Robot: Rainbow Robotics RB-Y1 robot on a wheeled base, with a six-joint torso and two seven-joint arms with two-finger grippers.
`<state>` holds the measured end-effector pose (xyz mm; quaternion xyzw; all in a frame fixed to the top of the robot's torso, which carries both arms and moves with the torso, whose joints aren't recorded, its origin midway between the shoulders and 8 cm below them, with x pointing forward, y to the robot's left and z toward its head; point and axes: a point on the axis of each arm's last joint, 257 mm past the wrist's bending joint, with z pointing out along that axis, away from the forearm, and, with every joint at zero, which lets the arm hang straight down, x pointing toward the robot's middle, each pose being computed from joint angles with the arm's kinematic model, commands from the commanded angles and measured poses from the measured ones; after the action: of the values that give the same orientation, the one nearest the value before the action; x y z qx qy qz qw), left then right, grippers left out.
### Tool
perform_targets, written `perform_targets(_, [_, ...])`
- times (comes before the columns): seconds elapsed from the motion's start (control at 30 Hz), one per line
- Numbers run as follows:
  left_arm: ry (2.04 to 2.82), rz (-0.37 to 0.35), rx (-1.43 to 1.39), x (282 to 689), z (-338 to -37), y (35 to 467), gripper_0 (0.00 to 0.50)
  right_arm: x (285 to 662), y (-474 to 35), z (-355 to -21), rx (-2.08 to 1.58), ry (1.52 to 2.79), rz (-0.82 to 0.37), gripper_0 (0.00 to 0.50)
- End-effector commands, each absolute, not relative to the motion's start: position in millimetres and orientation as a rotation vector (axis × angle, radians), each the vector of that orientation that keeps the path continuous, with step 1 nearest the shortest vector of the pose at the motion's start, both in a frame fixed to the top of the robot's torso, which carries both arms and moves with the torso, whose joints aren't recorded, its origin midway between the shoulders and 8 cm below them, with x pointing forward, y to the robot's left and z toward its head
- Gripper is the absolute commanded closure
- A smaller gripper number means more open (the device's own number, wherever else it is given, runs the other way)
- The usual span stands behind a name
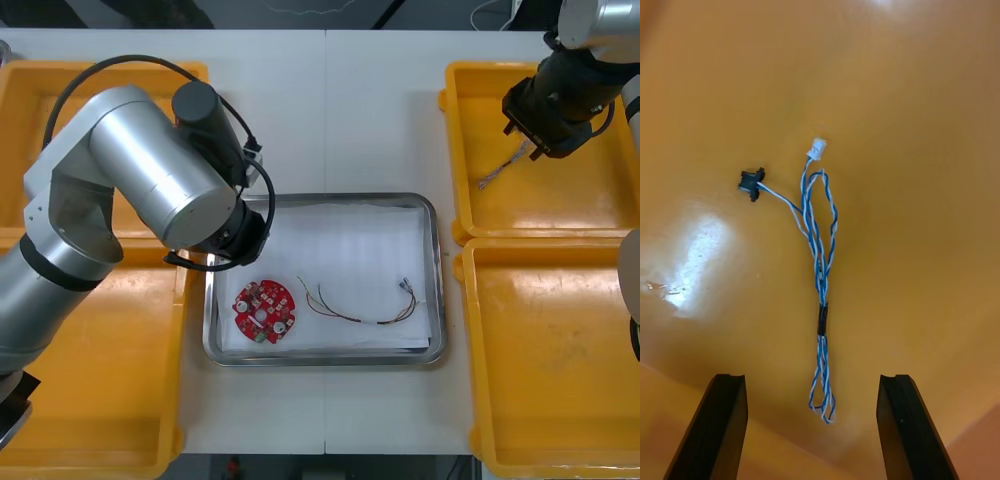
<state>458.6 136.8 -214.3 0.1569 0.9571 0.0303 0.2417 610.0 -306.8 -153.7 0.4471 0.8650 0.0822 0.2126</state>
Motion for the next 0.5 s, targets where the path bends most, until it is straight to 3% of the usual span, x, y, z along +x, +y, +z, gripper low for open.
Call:
perform_targets(0.03, [2.564,0.031,0.401,474,-210,110,0.499,629,-289,-134,1.266,2.342,0.325,0.0])
perform_targets(0.2, [2.552,0.038,0.382,480,-221,107,0.499,632,-287,-146,1.278,2.344,0.333,0.0])
perform_targets(0.37, [2.544,-0.017,0.339,480,-232,102,0.498,631,-283,-159,1.292,2.356,0.323,0.0])
perform_targets(0.5, [2.539,0.002,0.351,479,-237,102,0.498,630,-283,-169,1.31,2.358,0.317,0.0])
